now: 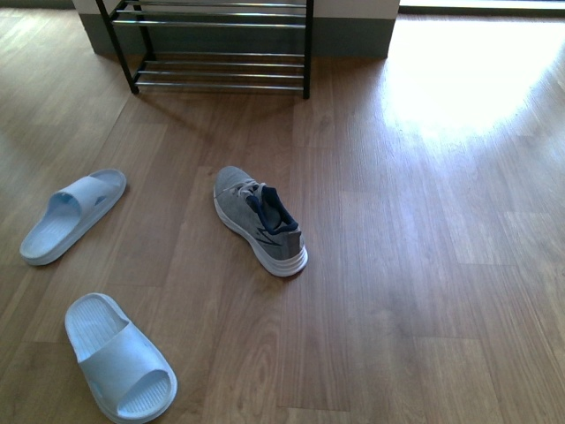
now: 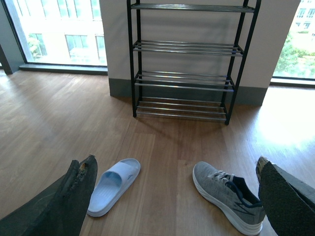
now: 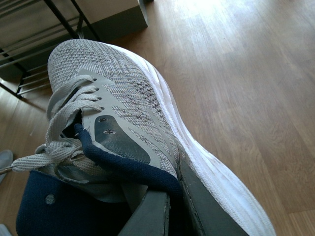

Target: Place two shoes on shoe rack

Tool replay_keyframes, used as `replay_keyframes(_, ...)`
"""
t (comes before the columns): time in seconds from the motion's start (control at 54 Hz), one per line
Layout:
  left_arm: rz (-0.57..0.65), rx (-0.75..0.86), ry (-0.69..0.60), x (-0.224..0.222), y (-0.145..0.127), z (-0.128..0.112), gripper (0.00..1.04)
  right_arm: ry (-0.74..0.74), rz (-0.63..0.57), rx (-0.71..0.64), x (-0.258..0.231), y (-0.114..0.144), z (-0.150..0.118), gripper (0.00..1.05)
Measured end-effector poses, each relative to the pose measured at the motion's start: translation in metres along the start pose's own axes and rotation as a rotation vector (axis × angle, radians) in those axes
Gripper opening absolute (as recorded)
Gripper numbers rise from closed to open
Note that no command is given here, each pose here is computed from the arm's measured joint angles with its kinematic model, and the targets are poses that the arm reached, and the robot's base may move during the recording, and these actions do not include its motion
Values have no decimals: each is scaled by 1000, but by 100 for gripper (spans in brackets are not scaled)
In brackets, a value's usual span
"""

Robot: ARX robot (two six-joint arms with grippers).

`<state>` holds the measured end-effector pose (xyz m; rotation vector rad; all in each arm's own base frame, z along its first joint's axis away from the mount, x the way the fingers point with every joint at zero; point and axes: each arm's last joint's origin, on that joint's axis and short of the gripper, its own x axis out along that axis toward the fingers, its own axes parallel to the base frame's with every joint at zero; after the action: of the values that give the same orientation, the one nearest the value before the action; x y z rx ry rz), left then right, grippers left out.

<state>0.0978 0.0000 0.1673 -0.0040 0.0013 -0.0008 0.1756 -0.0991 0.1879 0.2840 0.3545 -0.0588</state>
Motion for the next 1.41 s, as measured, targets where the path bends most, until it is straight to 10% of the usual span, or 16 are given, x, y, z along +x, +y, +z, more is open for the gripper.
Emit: replay_keyframes(1.408, 110, -36, 77, 0, 0, -1, 95, -1, 8, 0, 0, 0, 0, 1)
